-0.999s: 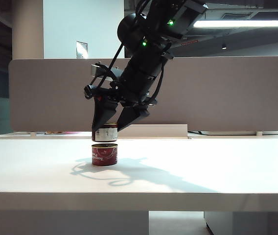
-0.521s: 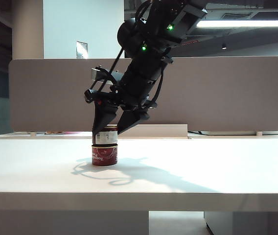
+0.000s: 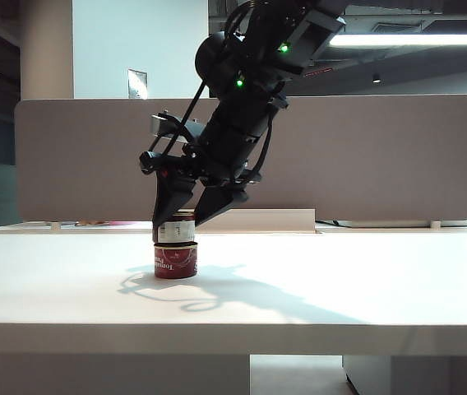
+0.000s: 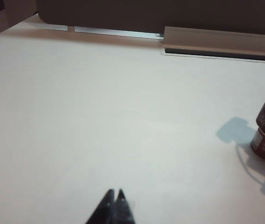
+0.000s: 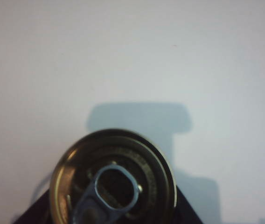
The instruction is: Stack a can of tomatoes on the right onto the can of tomatoes on the left.
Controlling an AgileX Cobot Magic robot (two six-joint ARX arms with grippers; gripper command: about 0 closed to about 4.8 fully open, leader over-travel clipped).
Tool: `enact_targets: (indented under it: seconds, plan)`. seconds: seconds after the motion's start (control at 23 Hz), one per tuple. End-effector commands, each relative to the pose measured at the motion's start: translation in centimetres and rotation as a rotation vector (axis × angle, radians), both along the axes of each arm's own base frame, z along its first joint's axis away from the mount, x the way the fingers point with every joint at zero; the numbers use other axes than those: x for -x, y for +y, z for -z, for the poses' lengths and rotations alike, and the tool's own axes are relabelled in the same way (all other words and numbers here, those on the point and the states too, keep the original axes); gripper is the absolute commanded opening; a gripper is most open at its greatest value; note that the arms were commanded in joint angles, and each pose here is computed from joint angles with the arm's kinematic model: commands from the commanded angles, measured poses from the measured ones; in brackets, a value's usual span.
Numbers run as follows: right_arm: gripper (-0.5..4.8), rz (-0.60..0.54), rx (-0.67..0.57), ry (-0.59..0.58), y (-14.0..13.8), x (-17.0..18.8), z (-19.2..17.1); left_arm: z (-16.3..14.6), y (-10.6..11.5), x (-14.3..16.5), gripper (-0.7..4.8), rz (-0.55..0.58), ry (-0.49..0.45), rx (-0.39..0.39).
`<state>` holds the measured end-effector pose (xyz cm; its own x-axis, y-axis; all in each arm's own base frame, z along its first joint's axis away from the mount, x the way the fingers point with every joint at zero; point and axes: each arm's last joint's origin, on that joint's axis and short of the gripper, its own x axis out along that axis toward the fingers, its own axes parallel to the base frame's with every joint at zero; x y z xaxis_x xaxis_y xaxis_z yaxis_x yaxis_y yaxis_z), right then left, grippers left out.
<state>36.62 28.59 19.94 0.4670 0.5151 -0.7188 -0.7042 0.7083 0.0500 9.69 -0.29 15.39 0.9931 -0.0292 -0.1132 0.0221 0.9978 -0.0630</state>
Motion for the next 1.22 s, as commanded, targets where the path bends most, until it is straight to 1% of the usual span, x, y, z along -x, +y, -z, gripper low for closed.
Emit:
enact_targets:
  seconds: [0.04, 0.35, 0.52, 0.78, 1.13, 1.22]
  plan:
    - [1.79, -0.005, 0.023, 0.036, -0.08, 0.27, 0.40, -0.26, 0.01, 0.00, -0.06, 0.000, -0.017, -0.003]
    - [1.78, -0.004, 0.028, 0.043, -0.13, 0.33, 0.44, -0.26, 0.01, 0.00, -0.06, 0.000, -0.017, -0.003]
    - [1.36, -0.004, 0.044, 0.062, -0.24, 0.47, 0.60, -0.26, 0.01, 0.00, -0.06, 0.000, -0.017, -0.003]
    - [1.36, 0.044, 0.113, 0.064, -0.67, 0.54, 0.87, -0.27, 0.01, 0.00, -0.06, 0.000, -0.018, -0.003]
    - [1.40, 0.025, 0.099, 0.083, -0.67, 0.61, 0.91, -0.57, 0.01, -0.02, -0.06, 0.000, -0.049, -0.002]
    - [1.58, 0.023, 0.095, 0.084, -0.65, 0.61, 0.89, -0.62, 0.01, -0.02, -0.06, 0.000, -0.054, -0.002]
